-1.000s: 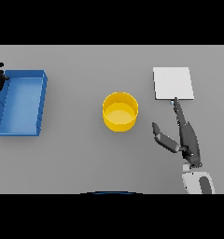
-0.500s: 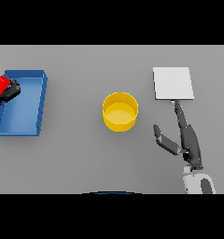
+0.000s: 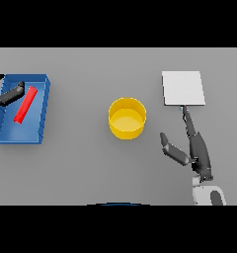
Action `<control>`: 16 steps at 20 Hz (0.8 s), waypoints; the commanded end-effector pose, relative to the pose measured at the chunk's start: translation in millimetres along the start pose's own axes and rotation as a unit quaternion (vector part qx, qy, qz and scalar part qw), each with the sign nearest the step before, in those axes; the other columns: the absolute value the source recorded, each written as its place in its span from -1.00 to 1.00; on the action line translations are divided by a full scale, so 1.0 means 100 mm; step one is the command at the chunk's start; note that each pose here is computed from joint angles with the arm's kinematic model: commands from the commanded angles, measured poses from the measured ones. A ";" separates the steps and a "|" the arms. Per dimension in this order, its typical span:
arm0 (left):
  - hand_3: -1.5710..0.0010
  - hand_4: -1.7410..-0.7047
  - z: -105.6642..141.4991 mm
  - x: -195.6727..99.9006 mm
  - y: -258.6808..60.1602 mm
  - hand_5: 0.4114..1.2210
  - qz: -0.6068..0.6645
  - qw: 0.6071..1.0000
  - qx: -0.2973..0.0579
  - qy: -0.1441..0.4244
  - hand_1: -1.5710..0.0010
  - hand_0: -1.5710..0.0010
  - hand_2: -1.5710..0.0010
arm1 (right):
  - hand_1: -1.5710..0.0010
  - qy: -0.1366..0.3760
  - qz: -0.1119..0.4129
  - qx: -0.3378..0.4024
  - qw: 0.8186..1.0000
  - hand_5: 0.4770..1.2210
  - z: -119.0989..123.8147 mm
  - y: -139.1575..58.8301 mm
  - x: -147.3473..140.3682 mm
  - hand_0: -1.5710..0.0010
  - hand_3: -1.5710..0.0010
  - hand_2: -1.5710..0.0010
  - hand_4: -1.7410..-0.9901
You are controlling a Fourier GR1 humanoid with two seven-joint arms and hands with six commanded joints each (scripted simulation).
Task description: Pick up the red beaker and tilt it to pour out 1 green nut into yellow bowl. Pick up the yellow bowl and place it on the metallic measuring scale.
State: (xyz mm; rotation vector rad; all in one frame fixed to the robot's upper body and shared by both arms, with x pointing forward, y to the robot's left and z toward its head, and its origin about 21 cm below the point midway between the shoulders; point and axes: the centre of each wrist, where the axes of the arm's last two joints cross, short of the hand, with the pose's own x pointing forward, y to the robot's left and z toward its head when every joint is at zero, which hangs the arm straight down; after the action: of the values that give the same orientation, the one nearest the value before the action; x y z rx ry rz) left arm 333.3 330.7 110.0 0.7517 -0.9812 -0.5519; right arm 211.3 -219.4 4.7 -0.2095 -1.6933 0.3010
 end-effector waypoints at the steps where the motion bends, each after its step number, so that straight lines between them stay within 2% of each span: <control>1: 0.88 0.83 -0.01 0.02 -0.01 -0.35 0.005 1.000 0.003 -0.005 0.87 0.84 0.87 | 1.00 0.002 0.005 0.001 1.000 -0.51 0.00 0.01 0.00 1.00 1.00 1.00 0.46; 5: 0.95 0.84 -0.06 0.03 0.07 -0.36 0.027 0.999 0.021 -0.027 0.95 0.93 0.95 | 1.00 0.007 0.044 0.011 0.999 -0.50 0.00 0.03 -0.01 1.00 1.00 1.00 0.45; 7: 0.97 0.86 -0.04 0.04 0.01 -0.34 0.033 0.999 0.019 -0.038 0.97 0.96 0.97 | 1.00 -0.020 0.048 0.045 0.998 -0.42 -0.09 0.03 0.03 1.00 1.00 1.00 0.54; 8: 0.97 0.86 -0.03 0.07 -0.01 -0.32 0.029 0.999 0.022 -0.039 0.97 0.97 0.97 | 1.00 -0.034 0.066 0.064 0.995 -0.38 -0.17 -0.04 0.08 1.00 1.00 1.00 0.49; 11: 0.99 0.84 -0.04 0.05 -0.01 -0.28 0.029 0.999 0.017 -0.028 0.99 0.98 0.99 | 1.00 -0.050 0.117 0.118 0.985 -0.38 -0.36 -0.06 0.21 1.00 1.00 1.00 0.35; 13: 0.99 0.83 -0.05 0.05 -0.08 -0.27 0.030 0.999 0.012 -0.032 0.99 0.99 0.99 | 1.00 -0.052 0.178 0.156 0.970 -0.42 -0.47 -0.08 0.25 1.00 1.00 1.00 0.26; 15: 0.99 0.83 -0.05 0.02 -0.05 -0.26 0.029 0.999 0.015 -0.034 0.99 0.99 0.99 | 1.00 -0.067 0.247 0.194 0.947 -0.46 -0.55 -0.09 0.33 1.00 1.00 1.00 0.22; 16: 1.00 0.82 -0.04 0.04 -0.08 -0.27 0.027 0.999 0.011 -0.031 1.00 0.99 1.00 | 1.00 -0.081 0.280 0.208 0.933 -0.48 -0.62 -0.04 0.39 1.00 1.00 1.00 0.23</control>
State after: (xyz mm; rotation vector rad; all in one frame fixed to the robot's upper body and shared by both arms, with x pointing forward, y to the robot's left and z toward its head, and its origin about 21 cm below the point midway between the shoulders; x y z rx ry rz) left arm 337.4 323.6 104.1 0.7276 -1.0640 -0.5211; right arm 267.2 -205.7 51.0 -0.3564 -1.6631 1.1182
